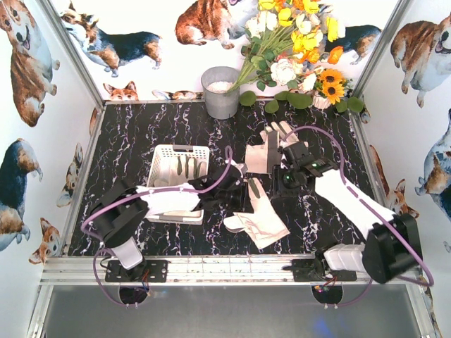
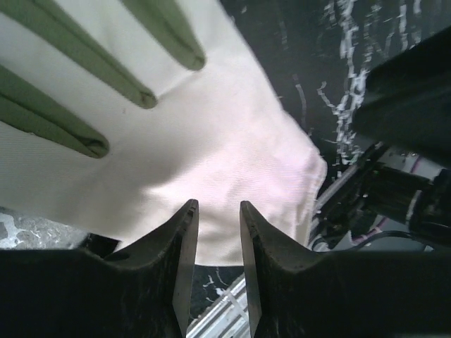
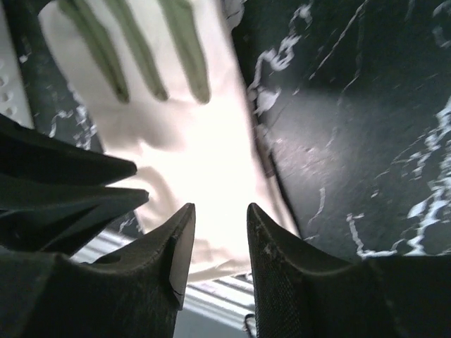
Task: Put the gloves into the storage basket
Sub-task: Pair the glove with the glove.
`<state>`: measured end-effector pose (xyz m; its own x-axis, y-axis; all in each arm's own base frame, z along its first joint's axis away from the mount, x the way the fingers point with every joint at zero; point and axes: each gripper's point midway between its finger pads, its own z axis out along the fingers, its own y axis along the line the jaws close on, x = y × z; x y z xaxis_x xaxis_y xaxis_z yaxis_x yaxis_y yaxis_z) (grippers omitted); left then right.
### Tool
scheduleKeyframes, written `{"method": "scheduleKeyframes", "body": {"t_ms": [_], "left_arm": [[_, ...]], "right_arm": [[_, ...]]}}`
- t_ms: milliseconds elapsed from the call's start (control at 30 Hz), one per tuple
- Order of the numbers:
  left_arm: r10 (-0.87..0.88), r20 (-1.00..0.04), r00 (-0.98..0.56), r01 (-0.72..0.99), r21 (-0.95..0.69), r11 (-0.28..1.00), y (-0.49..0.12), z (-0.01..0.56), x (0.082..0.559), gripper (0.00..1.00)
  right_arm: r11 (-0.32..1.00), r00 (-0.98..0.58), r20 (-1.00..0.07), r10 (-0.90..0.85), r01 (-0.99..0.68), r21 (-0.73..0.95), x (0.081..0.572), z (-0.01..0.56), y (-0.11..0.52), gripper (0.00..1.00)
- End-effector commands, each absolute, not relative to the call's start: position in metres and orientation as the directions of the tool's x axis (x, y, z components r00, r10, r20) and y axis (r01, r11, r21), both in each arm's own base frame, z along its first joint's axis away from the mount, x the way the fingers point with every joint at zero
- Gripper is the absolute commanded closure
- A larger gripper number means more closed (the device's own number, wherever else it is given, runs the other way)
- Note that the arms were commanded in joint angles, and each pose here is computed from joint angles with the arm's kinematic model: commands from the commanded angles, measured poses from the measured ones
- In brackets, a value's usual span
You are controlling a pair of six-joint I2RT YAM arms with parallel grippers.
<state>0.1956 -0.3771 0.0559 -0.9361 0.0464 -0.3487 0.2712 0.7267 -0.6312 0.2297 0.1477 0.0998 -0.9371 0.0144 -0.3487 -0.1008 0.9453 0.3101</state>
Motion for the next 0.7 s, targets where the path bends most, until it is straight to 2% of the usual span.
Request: {"method": "scheduleKeyframes", "body": {"t_ms": [0, 133, 267, 567, 667], "left_arm": [[0.005, -0.432, -0.902, 0.308, -0.636, 0.707, -0.380, 0.097, 0.207, 0.75], [-0.005, -0.404, -0.915, 0.278, -0.640, 0.717, -0.372, 0.085, 0.199, 0.82], [-0.025, -0.377, -0.926, 0.261, -0.688, 0.677, -0.380, 0.084, 0.191, 0.85], [-0.005, -0.369, -0.930, 0.261, -0.669, 0.696, -0.386, 0.069, 0.178, 0.87], [0.009, -0.340, -0.940, 0.239, -0.641, 0.729, -0.381, 0.047, 0.173, 0.88]], "right_arm": [[0.873, -0.970, -0.239, 0.052, -0.072, 0.483, 0.190, 0.109, 0.169, 0.66], [0.784, -0.987, -0.138, 0.085, -0.020, 0.621, 0.165, 0.102, 0.192, 0.76], [0.749, -0.994, -0.090, 0.066, -0.011, 0.663, 0.149, 0.097, 0.204, 0.80], [0.777, -0.997, -0.052, 0.048, 0.005, 0.629, 0.136, 0.069, 0.209, 0.89], [0.793, -0.999, -0.017, 0.051, 0.030, 0.609, 0.133, 0.053, 0.206, 0.91]]}}
